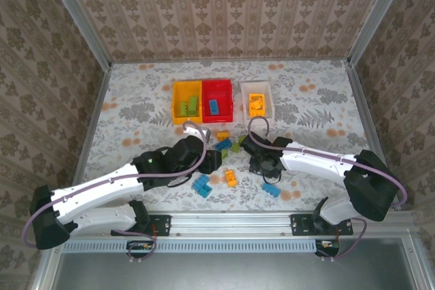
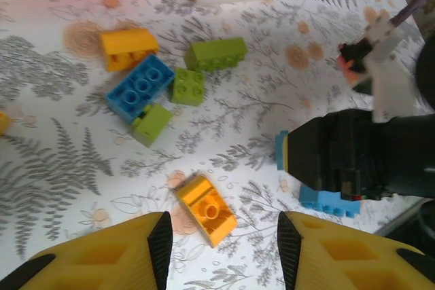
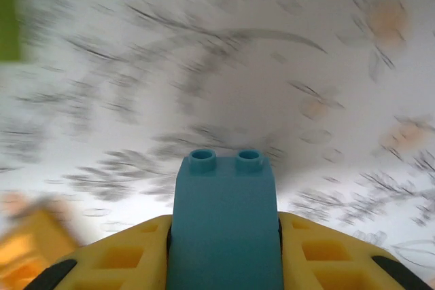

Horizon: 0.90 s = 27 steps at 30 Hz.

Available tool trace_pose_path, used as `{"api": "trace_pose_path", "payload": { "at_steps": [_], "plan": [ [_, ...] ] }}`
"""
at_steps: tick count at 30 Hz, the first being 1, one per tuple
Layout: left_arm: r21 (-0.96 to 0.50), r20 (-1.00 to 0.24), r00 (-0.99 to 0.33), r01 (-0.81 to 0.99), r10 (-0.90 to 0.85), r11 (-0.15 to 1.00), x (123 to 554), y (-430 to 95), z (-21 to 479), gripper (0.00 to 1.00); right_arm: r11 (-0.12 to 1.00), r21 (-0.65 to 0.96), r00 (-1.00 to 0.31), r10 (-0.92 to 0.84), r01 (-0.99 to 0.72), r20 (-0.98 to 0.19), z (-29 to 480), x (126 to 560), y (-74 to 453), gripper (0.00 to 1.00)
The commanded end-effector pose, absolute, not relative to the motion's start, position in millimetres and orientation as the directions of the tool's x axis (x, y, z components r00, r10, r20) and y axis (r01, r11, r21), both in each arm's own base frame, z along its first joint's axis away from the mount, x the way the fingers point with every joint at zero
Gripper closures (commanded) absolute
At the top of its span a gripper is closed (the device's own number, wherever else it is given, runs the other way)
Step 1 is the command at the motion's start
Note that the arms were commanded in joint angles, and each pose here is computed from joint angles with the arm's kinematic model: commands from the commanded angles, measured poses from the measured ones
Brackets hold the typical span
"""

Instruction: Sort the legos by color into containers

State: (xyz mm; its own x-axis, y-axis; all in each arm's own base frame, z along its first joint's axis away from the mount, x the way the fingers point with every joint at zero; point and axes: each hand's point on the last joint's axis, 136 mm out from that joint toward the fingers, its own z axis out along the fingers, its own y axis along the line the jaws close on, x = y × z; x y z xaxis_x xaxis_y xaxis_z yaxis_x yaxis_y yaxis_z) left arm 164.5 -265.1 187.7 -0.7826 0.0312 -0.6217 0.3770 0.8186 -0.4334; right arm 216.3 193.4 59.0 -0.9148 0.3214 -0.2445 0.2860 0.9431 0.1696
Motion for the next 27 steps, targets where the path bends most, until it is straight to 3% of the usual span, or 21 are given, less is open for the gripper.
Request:
{"api": "trace_pose_path", "payload": {
  "at_steps": [1,5,15,22,27],
  "plan": [
    [-0.419,-0.692,-0.716,0.300,-0.088,0.857,178,-236,221,0.52,0.973,0.223,-0.893,0.148,0.056,-0.425,117,269,239,0.69],
    [-0.404,-0.746,-0.651,0.275,-0.140,0.872,189,-218,249,0.52,0.980,0.185,-0.869,0.031,-0.071,-0.494,140,319,281,0.68],
    [-0.400,-0.762,-0.627,0.257,-0.163,0.880,212,-214,274,0.52,0.986,0.165,-0.873,0.049,-0.037,-0.485,124,454,316,0.66],
    [-0.393,-0.739,-0.656,0.238,-0.151,0.888,213,-212,260,0.51,0.989,0.147,-0.891,0.053,-0.015,-0.450,99,486,316,0.55],
    [-0.371,-0.700,-0.703,0.206,-0.128,0.905,211,-208,238,0.51,0.982,0.183,-0.880,0.041,-0.053,-0.473,114,489,324,0.43]
  ]
}}
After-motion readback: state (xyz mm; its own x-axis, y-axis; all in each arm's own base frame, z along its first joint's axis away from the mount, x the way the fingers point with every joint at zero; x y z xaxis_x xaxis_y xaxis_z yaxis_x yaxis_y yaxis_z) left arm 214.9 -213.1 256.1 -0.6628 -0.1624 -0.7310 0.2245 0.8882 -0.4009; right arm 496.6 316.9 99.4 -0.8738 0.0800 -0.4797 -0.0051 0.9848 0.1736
